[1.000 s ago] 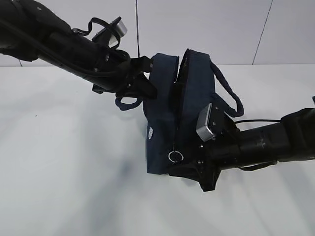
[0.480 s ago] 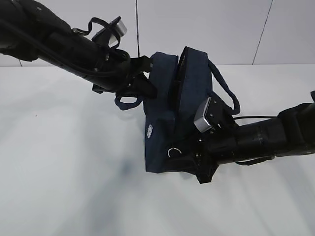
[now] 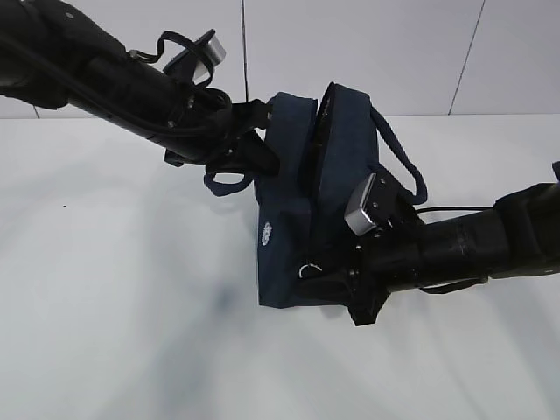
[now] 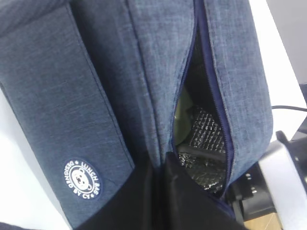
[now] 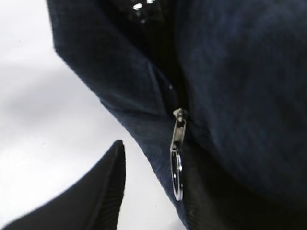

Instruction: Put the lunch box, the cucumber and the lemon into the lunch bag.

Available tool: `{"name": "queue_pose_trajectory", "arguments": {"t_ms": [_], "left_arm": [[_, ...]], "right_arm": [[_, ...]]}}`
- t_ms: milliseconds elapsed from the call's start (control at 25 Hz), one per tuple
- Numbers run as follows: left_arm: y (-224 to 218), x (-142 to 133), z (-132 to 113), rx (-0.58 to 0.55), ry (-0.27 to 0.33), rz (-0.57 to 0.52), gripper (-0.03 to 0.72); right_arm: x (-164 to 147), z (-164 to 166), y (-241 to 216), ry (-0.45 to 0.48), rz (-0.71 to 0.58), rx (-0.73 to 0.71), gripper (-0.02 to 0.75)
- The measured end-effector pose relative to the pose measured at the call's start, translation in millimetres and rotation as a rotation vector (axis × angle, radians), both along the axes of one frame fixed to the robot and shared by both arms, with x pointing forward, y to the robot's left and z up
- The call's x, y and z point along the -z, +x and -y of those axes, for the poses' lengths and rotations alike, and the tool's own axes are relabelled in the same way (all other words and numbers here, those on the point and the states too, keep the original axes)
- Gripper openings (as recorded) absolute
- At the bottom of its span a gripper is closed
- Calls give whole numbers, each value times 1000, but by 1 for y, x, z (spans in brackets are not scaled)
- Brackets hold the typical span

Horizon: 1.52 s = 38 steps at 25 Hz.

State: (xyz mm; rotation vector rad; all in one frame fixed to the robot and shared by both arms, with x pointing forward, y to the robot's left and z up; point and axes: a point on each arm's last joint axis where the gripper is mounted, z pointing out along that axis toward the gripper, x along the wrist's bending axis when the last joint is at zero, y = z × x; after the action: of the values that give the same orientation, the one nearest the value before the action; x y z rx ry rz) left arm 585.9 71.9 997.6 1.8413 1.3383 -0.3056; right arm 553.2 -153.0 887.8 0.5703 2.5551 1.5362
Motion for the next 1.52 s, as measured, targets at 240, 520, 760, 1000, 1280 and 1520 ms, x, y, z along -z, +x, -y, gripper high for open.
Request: {"name": "queue_pose_trajectory", "arguments": {"t_ms": [240,520,760,1000,1280,1520], "left_arm": [[0,0,0,0,0,0,-1],[0,0,0,0,0,0,-2],[0,0,0,0,0,0,-2],[0,0,0,0,0,0,-2],[0,0,0,0,0,0,-2],[0,0,0,0,0,0,-2]], "right_arm": [[7,0,0,-3,-21,1,298],[10,-1,0,14,-33,-6,298],[10,-1,0,15,-33,-4,296],[10,-1,0,15,-33,-4,224],[10,-1,0,16,-33,-3,211],[10,-1,0,14,-33,-2,210]]}}
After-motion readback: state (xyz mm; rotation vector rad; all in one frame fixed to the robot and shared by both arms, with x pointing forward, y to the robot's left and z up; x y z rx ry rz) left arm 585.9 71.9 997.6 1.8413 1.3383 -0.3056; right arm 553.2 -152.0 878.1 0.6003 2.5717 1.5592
